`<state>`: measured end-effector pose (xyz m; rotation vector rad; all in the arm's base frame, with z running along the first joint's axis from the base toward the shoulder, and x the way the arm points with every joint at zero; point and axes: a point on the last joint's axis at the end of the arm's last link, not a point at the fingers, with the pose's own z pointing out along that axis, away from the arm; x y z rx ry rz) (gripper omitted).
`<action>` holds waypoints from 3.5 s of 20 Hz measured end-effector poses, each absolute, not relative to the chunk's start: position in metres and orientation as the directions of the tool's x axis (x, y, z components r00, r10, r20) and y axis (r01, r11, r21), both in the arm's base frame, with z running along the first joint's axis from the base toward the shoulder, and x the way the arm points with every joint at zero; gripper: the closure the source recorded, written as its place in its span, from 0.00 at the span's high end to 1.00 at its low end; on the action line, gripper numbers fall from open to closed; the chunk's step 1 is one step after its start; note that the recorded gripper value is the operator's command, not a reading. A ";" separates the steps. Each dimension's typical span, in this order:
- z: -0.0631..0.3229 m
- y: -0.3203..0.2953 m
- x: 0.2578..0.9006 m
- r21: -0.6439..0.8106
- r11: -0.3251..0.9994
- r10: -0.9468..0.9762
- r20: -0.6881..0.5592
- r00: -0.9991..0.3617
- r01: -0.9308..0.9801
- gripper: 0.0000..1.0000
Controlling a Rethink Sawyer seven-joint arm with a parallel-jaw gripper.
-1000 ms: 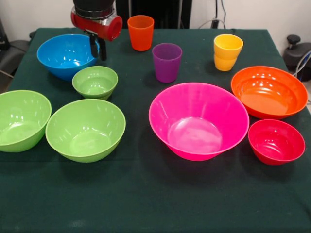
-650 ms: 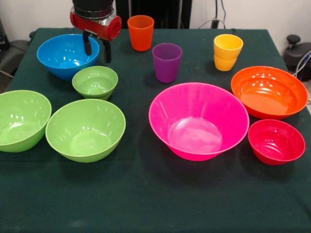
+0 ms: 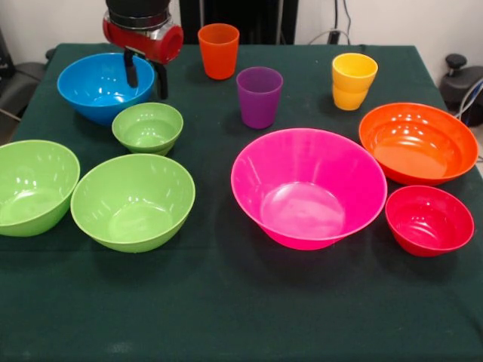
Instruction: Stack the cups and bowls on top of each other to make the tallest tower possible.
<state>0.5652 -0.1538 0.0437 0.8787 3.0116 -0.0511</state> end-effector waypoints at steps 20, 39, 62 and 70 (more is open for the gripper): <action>-0.003 -0.150 0.566 -0.041 0.891 0.453 -0.004 -0.891 0.453 1.00; 0.018 -0.156 0.562 -0.047 0.891 0.451 -0.023 -0.892 0.452 1.00; 0.024 -0.152 0.533 -0.092 0.870 0.488 0.012 -0.873 0.485 1.00; 0.033 -0.135 0.523 -0.089 0.870 0.487 0.001 -0.873 0.485 1.00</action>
